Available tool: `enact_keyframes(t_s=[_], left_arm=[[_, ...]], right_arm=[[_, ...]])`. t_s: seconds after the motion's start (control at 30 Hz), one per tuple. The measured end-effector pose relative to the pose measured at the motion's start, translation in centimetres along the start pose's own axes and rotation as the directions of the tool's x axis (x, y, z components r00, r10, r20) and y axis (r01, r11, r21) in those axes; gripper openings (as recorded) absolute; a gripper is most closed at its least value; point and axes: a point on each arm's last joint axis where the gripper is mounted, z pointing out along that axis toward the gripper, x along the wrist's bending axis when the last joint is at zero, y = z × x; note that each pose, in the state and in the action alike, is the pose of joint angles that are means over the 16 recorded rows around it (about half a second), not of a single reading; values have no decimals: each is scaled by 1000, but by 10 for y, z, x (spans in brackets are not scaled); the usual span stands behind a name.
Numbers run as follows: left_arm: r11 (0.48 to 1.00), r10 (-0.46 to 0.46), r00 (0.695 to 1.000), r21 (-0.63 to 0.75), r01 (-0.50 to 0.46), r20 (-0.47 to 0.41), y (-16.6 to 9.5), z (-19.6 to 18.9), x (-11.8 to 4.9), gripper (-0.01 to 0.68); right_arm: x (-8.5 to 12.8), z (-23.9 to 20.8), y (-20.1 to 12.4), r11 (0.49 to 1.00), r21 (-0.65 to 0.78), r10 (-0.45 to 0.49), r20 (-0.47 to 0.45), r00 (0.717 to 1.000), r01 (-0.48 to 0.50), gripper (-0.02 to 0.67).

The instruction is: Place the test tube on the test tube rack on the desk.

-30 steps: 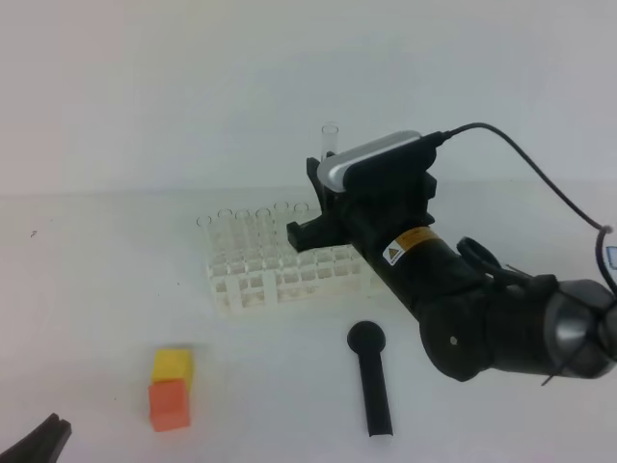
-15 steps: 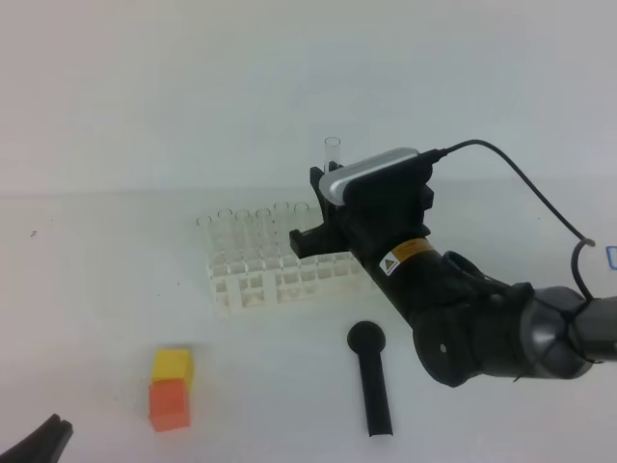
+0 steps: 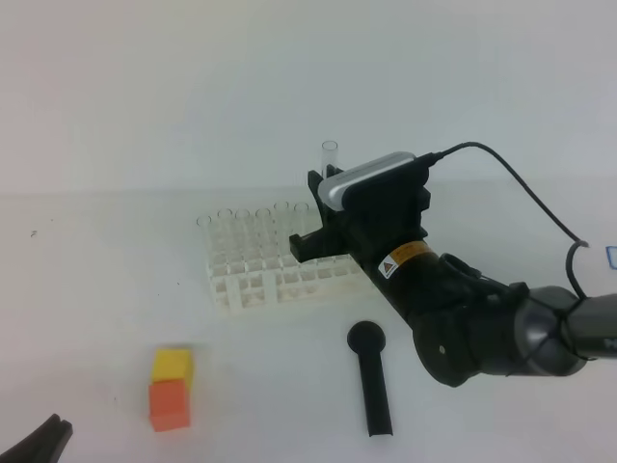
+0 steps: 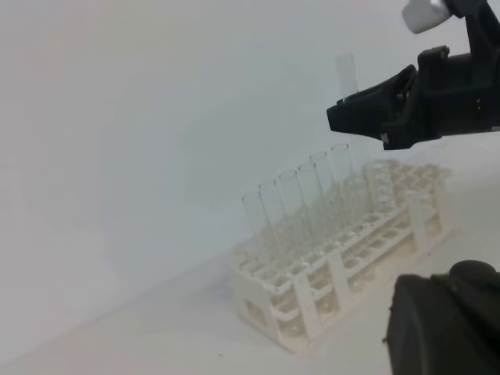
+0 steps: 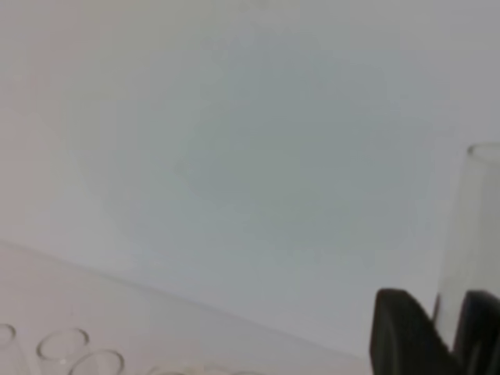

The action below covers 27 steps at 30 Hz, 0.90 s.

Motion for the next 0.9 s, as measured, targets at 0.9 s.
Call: enact_keyframes(t_s=[0.9], left_arm=[[1000,0,1000,0,0,0,0,0,0,-1]], right_arm=[[1,4,-18,999,42,-6,-24,1000,7,146]])
